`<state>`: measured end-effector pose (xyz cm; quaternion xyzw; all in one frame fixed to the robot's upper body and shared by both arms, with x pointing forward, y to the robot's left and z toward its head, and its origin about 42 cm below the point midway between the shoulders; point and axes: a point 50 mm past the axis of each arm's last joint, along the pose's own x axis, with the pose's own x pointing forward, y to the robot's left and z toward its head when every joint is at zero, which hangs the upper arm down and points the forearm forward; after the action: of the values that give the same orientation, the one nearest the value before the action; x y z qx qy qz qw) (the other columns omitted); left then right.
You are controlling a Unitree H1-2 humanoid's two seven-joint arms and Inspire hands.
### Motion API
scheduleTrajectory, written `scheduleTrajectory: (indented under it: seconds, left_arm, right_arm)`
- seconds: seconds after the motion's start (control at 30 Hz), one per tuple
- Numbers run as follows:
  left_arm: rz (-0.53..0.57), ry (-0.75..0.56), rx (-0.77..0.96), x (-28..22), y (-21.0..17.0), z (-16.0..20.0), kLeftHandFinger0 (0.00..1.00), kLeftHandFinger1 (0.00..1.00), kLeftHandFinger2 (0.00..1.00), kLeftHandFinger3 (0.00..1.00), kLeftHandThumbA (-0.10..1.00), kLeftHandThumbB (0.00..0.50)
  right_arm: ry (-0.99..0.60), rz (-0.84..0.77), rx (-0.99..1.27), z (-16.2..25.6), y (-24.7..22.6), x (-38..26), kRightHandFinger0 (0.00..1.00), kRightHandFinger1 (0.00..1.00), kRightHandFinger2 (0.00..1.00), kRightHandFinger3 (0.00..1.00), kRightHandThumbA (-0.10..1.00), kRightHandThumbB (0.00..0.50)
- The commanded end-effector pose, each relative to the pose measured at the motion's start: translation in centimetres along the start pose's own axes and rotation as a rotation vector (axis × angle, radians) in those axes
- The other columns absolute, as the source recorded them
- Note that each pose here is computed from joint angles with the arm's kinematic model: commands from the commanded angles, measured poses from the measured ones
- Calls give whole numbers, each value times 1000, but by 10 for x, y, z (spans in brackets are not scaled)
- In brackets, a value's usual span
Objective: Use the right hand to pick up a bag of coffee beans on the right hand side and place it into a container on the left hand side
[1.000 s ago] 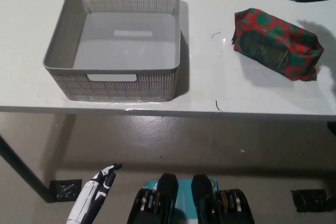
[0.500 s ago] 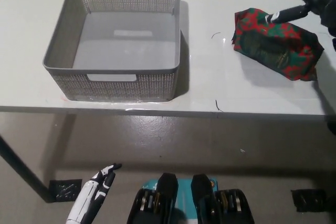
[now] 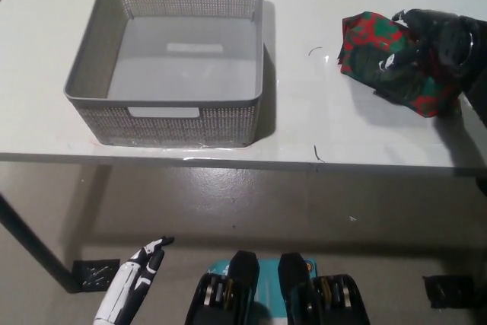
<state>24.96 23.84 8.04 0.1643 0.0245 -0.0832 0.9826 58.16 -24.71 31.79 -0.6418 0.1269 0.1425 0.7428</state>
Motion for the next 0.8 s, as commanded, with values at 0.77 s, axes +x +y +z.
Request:
scheduleTrajectory:
  seconds: [0.77]
  left_arm:
    - [-11, -118, 23, 13, 14, 19, 1000, 1000, 1000, 1000, 1000, 339]
  right_arm:
    - [-3, 14, 57, -22, 153, 22, 992, 1000, 1000, 1000, 550, 410]
